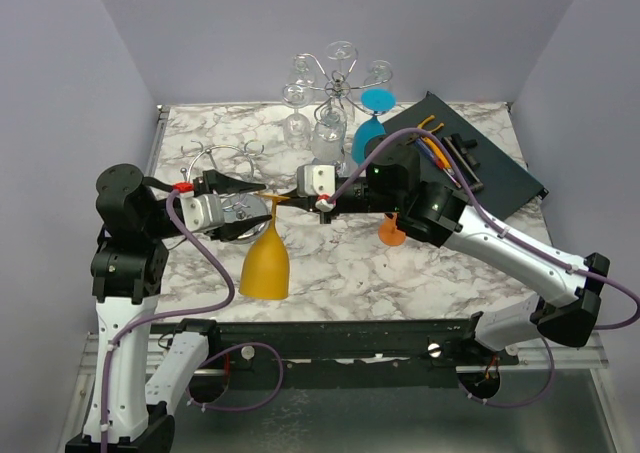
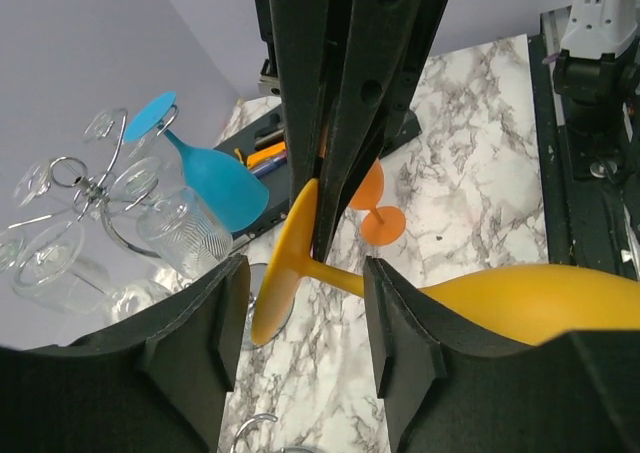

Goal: Place the wine glass upside down on the wine glass rack
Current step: Turn the wine glass upside down at the wine rack, then pick up the wine glass at the center of the board.

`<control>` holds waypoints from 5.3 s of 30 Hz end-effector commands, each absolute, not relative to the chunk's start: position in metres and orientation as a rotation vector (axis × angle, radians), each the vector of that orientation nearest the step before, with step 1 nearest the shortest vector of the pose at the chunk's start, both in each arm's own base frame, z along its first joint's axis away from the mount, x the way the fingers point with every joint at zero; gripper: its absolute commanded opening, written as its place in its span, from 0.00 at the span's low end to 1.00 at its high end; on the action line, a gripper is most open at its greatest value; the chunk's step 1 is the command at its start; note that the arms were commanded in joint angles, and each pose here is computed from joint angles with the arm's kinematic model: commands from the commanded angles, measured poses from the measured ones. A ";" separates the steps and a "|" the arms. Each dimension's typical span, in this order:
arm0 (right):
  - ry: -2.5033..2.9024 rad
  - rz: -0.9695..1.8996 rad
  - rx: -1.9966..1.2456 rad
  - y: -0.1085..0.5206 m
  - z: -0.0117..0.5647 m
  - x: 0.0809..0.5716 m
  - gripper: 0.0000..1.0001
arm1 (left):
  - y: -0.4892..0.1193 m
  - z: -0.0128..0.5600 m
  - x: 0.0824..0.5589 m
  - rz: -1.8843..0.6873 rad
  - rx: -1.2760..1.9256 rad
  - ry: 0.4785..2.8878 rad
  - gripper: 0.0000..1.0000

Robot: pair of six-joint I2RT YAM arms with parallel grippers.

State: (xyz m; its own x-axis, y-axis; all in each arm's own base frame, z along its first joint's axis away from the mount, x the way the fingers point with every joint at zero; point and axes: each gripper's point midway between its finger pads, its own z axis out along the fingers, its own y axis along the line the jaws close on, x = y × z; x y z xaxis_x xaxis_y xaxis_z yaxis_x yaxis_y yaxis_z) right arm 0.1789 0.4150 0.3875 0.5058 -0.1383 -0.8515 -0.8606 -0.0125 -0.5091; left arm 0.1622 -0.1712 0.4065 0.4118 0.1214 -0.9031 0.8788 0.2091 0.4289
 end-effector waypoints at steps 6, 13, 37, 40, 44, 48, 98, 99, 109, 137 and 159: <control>0.841 0.723 -1.491 0.424 0.403 0.174 0.01 | -0.170 0.393 0.171 -0.644 1.312 1.012 0.27; 0.877 0.659 -1.452 0.417 0.393 0.184 0.40 | -0.160 0.395 0.185 -0.423 1.348 0.955 0.00; 1.194 0.328 -1.007 0.310 0.403 0.229 0.72 | -0.043 0.371 0.176 0.728 1.904 0.950 0.00; 1.197 0.345 -0.998 0.309 0.402 0.227 0.72 | -0.025 0.350 0.174 0.764 1.931 1.068 0.00; 1.199 0.372 -0.992 0.308 0.403 0.223 0.72 | -0.010 0.327 0.181 0.795 1.917 1.182 0.00; 1.208 0.387 -0.997 0.308 0.401 0.221 0.72 | 0.005 0.313 0.192 0.849 1.908 1.280 0.00; 1.263 0.387 -0.967 0.289 0.390 0.215 0.70 | 0.001 0.296 0.261 0.824 1.760 1.364 0.00; 1.265 0.384 -0.966 0.289 0.389 0.215 0.70 | 0.001 0.296 0.262 0.822 1.758 1.367 0.01; 1.276 0.363 -0.961 0.288 0.385 0.219 0.71 | -0.020 0.307 0.259 0.665 1.658 1.351 0.47; 1.756 0.259 -0.724 0.249 0.305 0.250 0.84 | -0.089 0.391 0.232 -0.095 0.924 1.466 0.98; 2.227 0.131 -0.606 0.206 0.215 0.249 0.70 | -0.101 0.400 0.225 -0.315 0.691 1.512 0.99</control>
State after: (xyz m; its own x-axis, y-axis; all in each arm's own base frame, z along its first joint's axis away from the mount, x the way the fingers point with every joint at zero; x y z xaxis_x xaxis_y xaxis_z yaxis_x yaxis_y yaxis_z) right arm 0.2378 0.2057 0.2369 -0.5472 -0.3426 -0.7637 -0.4744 0.8787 -0.0542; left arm 0.2294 -0.0964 0.3981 0.0611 0.2561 -0.9647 0.5756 0.7806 0.2437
